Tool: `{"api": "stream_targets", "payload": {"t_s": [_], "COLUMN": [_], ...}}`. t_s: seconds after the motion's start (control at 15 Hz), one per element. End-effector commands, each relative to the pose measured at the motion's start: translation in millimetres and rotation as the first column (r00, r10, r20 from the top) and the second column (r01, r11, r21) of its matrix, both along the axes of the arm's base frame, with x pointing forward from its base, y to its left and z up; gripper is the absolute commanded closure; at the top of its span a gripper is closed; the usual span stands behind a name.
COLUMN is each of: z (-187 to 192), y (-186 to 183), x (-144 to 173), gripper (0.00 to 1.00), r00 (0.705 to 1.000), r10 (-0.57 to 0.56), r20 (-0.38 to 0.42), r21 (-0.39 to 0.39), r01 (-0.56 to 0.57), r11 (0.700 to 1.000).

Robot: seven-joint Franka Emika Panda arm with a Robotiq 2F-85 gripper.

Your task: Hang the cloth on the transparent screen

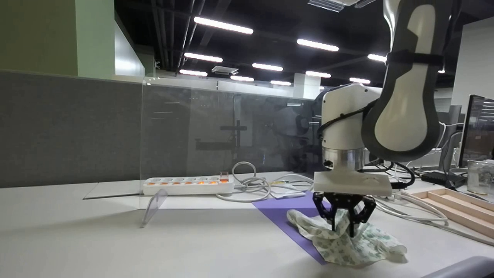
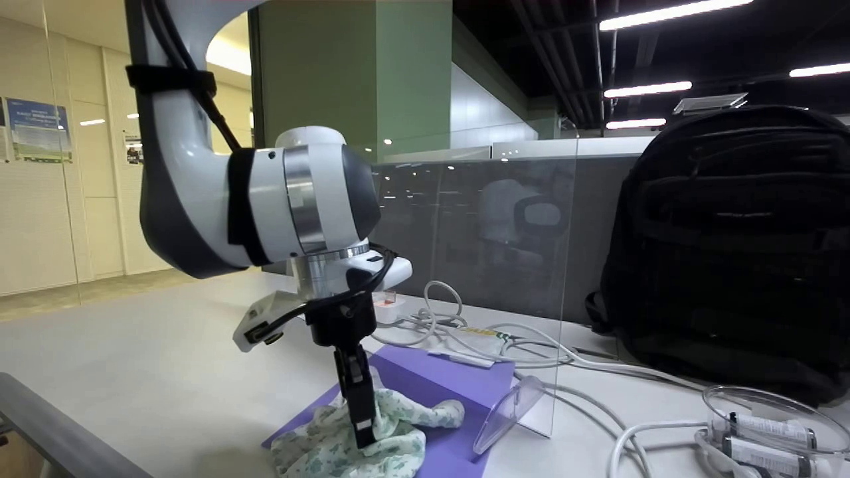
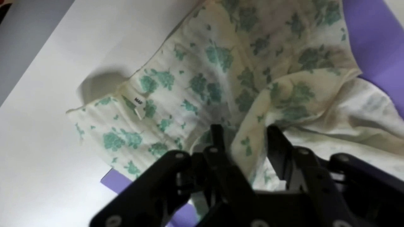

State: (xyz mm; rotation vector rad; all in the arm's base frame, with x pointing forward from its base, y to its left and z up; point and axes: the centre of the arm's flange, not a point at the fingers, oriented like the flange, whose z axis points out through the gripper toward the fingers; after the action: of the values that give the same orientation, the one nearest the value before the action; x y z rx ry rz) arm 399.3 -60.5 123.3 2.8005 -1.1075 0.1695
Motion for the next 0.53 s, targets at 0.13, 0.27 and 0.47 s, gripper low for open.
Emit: {"api": "stream_targets", "payload": {"t_s": [0.13, 0.27, 0.47], "z": [29, 47, 83], "y": [12, 22, 46], "x": [-4, -2, 2], "gripper": [0.99, 1.00, 0.99], "r00": [0.999, 0.998, 0.995], "r10": [0.018, 0.044, 0.104], "r20": [0.035, 0.040, 0.010], "r21": [0.010, 0.019, 0.036], "r01": [-0.018, -0.045, -0.104], "r11": [1.000, 0.999, 0.994]}}
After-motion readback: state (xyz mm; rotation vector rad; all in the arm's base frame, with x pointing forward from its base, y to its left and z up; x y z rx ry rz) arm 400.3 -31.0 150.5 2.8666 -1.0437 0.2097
